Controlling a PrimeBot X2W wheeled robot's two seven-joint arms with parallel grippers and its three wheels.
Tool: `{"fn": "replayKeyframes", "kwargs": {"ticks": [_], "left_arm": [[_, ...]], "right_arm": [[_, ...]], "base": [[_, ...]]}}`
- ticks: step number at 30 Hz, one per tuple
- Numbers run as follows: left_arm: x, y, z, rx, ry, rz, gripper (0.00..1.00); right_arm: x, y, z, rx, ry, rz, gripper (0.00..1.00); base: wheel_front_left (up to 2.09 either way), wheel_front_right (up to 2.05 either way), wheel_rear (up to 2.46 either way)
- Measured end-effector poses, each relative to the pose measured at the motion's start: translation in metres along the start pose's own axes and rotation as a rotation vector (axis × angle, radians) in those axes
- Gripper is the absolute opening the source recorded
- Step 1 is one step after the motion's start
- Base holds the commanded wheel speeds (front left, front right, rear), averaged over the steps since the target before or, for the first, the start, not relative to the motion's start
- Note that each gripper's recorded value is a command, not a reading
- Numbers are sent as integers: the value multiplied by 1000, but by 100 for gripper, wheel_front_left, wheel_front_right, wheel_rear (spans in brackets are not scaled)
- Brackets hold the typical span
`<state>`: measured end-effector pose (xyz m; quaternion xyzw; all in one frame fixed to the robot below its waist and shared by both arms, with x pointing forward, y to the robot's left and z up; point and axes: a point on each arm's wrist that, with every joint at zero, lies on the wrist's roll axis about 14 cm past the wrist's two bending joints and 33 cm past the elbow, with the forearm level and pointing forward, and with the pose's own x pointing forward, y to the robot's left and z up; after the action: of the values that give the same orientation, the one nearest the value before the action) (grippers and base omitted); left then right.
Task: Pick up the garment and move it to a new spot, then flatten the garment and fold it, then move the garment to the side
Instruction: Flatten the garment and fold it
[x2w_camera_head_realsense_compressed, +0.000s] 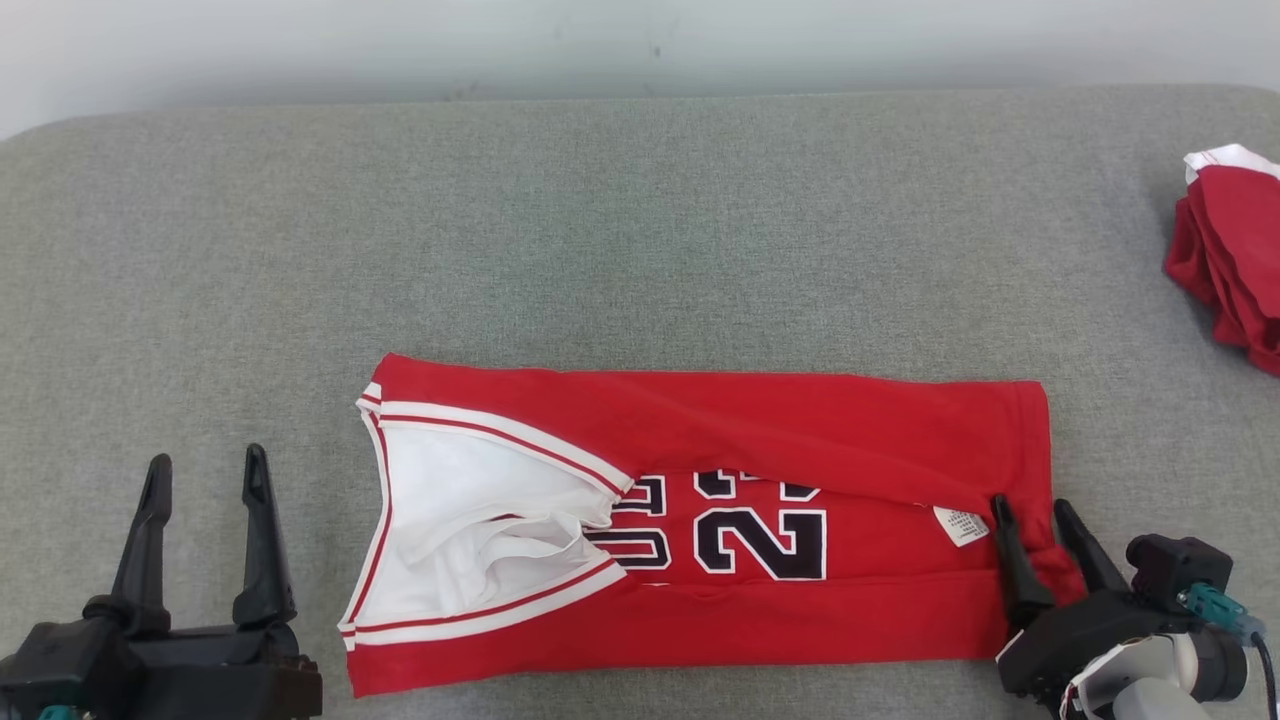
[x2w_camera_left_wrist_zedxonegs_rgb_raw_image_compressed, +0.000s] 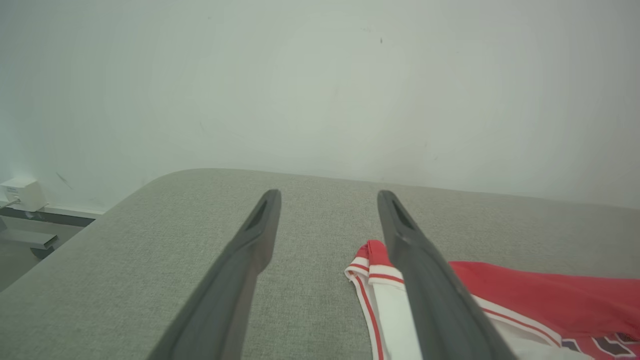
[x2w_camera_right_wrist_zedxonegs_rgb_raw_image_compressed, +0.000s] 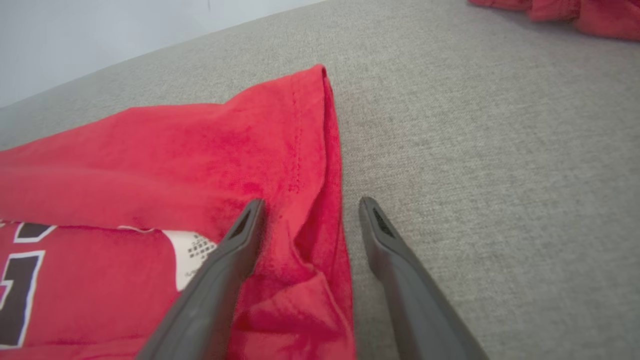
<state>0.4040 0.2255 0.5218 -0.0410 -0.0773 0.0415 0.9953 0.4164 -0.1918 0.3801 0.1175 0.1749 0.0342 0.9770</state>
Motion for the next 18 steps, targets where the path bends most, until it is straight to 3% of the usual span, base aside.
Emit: {"fn": "replayKeyframes", "kwargs": {"ticks": [1, 2, 3, 10, 18], "left_arm": [[-1, 1, 0, 4, 0, 4, 100], [-1, 2, 0, 6, 0, 7, 100], [-1, 3, 0, 6, 0, 6, 100], [-4, 4, 2, 10, -4, 8, 100], [-9, 0, 10, 11, -21, -5, 100]], "right_arm": [[1, 1, -2, 3, 6, 1, 37], [1, 2, -3, 7, 8, 2, 8], [1, 4, -4, 9, 11, 6, 0], [1, 10, -2, 37, -4, 11, 0], [-12, -52, 37, -22, -86, -110, 0]], "base": [[0, 0, 0], [0, 0, 0], [0, 0, 0], [0, 0, 0], [0, 0, 0]]}}
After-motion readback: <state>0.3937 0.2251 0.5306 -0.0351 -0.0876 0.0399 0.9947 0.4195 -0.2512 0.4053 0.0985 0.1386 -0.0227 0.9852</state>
